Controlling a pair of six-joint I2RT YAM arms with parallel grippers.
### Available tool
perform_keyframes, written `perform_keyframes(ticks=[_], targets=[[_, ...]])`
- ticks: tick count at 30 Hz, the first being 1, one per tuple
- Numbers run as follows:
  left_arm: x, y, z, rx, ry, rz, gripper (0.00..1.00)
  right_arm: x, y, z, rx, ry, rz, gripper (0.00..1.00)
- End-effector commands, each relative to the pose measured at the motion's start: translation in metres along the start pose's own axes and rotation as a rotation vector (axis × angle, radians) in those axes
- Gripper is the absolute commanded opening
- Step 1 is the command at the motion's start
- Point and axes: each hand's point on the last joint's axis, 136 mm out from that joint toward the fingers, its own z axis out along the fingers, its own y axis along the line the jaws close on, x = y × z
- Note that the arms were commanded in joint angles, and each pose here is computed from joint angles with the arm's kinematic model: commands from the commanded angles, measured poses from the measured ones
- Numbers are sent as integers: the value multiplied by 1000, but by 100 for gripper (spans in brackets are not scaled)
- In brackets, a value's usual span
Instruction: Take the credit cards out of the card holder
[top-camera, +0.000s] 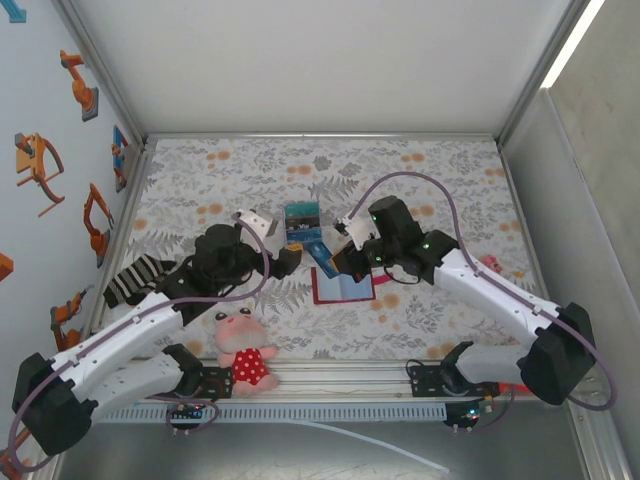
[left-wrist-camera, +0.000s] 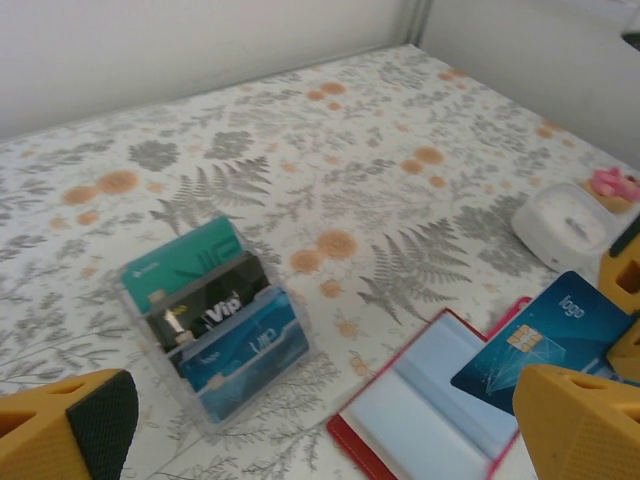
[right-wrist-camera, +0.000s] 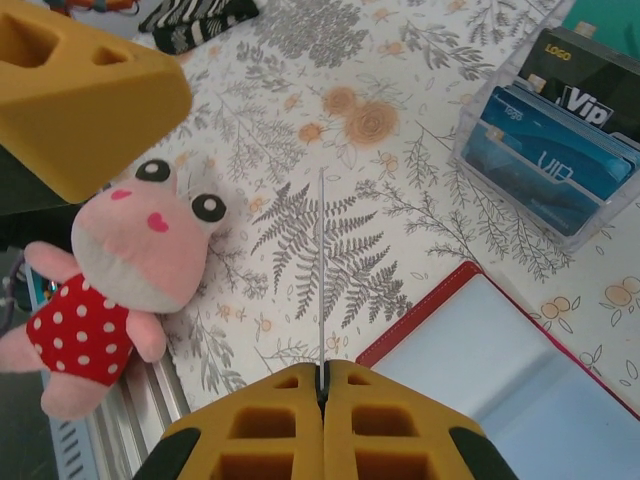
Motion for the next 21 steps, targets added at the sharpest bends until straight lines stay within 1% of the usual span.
perform_keyframes(ticks=[1, 4, 6, 10, 15, 20, 21], targets=[[-1, -39, -2, 251, 53, 36, 97, 7, 11, -5, -38, 67, -89, 0], [2, -54, 1, 350, 111, 55, 100, 9, 16, -9, -56, 93, -124, 0], [4, -62, 3, 405, 134, 62, 96, 11, 19, -11, -65, 108, -143, 0], [2, -74, 5, 491, 143, 67, 88, 13, 23, -16, -82, 131, -179, 0], [5, -85, 5, 569, 165, 84, 78, 12, 30, -20, -115, 133, -213, 0], [7, -91, 6, 620, 172, 89, 66, 10, 38, -20, -164, 123, -235, 0], [8, -94, 5, 637, 178, 87, 61, 9, 39, -20, -173, 120, -241, 0]])
